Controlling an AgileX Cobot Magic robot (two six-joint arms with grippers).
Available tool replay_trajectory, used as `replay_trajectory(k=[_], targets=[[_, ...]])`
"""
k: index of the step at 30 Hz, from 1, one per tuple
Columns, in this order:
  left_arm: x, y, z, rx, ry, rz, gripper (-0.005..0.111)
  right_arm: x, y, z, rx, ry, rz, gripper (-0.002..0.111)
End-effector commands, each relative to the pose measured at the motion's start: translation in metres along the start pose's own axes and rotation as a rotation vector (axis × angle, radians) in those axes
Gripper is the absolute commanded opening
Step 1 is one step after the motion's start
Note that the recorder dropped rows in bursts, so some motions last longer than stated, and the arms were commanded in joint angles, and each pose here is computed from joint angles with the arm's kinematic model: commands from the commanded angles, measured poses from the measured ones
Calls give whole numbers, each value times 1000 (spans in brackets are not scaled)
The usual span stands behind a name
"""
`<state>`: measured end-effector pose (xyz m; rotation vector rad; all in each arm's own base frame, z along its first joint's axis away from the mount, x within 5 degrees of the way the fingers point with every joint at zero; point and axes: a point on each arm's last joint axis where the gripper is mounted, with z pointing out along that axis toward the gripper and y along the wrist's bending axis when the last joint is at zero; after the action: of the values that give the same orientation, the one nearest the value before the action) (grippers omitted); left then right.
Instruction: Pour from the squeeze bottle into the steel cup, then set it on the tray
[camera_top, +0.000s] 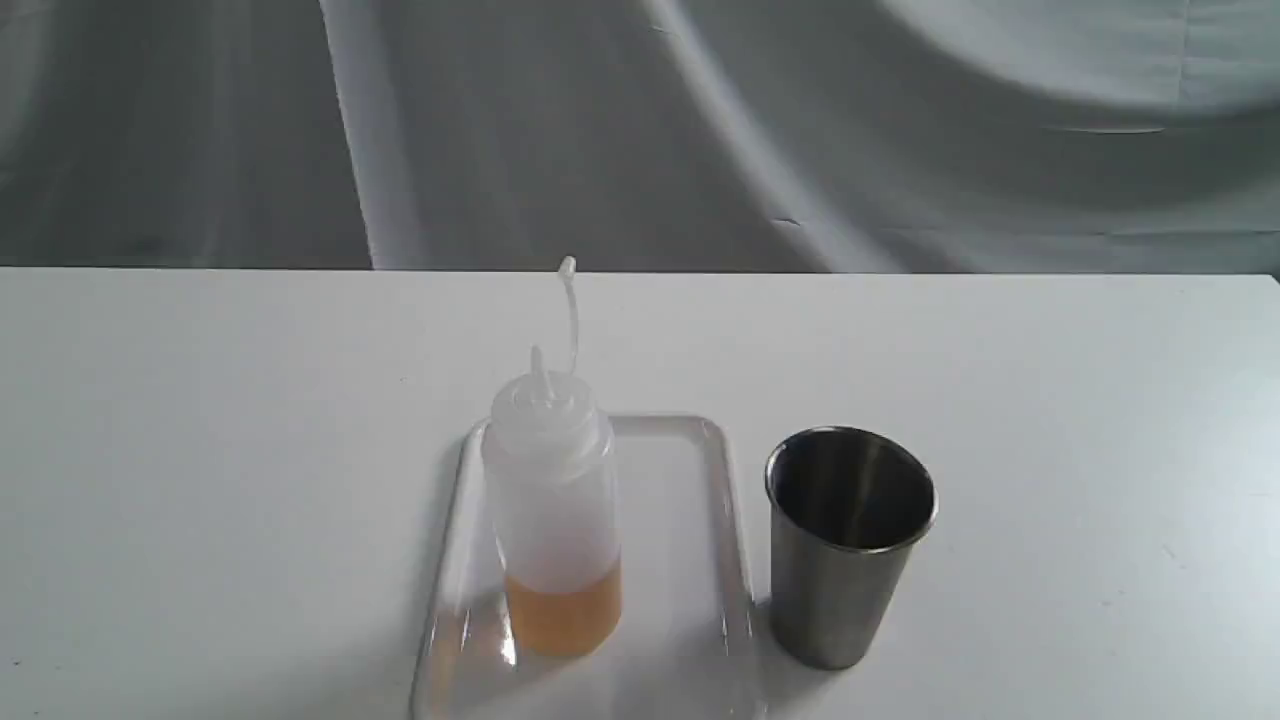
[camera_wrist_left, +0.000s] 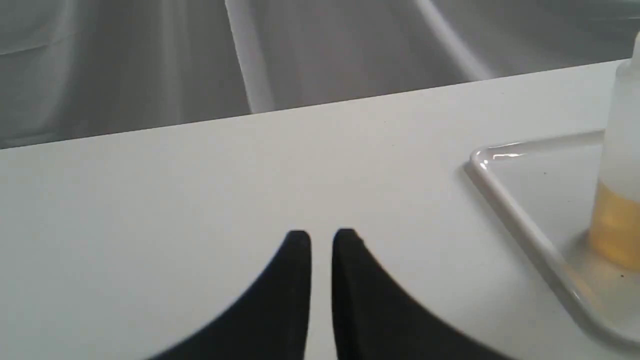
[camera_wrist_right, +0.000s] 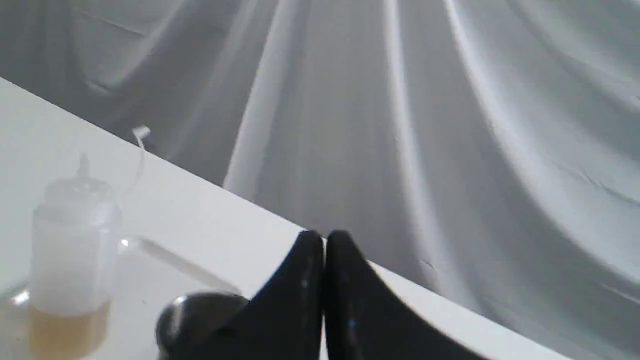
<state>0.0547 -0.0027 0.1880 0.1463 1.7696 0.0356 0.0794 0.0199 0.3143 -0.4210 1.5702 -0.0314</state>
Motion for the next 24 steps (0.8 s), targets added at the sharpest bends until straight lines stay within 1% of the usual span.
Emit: replay_trajectory(k=[1,10,15,24], targets=[[1,0,0,2,-7,-1,8,17,-1,-3,73,22,17,0],[1,0,0,2,-7,-1,8,58,7,-23,183,13,25,0],[1,0,0,2,-7,-1,8,78,11,-25,236,7,23,0],[1,0,0,2,-7,-1,8,106,17,-19,229,66,14,0]])
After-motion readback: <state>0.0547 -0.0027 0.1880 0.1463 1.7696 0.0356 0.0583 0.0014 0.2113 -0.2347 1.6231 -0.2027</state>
